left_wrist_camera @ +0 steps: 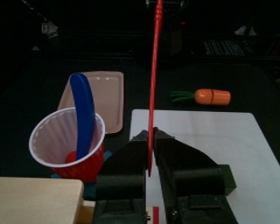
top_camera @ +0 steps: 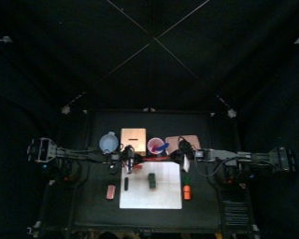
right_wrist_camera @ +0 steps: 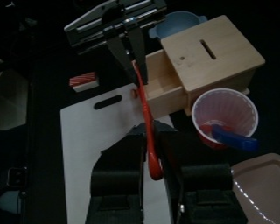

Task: Place sushi on board then cut the sushi with the knife then place the pieces on the plate
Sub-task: Cut the sushi into 4 pieces

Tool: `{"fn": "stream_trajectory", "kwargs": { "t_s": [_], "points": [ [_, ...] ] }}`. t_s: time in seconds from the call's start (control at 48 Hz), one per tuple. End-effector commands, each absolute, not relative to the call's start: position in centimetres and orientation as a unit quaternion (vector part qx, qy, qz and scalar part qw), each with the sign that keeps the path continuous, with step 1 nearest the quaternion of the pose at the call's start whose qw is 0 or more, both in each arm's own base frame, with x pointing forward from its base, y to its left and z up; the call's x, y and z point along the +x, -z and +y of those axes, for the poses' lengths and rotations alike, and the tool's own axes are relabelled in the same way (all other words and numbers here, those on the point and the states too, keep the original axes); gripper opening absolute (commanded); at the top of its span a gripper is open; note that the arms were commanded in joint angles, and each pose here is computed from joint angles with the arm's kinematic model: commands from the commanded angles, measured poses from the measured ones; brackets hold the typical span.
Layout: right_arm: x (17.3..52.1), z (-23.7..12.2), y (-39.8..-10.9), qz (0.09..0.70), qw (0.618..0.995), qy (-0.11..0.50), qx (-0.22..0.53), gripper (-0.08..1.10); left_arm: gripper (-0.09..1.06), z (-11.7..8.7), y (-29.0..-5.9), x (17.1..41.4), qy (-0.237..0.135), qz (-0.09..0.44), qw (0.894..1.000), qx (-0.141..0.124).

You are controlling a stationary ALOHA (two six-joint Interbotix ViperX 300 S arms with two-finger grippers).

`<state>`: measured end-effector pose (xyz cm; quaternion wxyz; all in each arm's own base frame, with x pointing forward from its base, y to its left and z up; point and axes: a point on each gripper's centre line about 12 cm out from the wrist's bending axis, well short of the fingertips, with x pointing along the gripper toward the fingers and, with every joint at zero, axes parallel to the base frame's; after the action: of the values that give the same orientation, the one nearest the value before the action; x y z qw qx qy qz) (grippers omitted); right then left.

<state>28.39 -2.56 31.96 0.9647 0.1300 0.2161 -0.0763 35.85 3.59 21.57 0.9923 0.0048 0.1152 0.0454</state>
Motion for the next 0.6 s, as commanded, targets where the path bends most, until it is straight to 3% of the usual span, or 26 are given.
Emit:
{"fn": "stream_trajectory", "kwargs": {
  "t_s": [0.021,0.604],
  "points": [
    [28.3,-2.4,-32.5,0.204,0.967,0.072,0.136,0.48,0.36,3.8,-23.2,36.2,-0.047,0.090,0.995,0.007],
    [28.1,-1.2,-28.9,0.297,0.945,0.064,0.119,0.49,0.35,3.4,-23.6,36.4,-0.042,0.085,0.995,0.006]
  ]
}}
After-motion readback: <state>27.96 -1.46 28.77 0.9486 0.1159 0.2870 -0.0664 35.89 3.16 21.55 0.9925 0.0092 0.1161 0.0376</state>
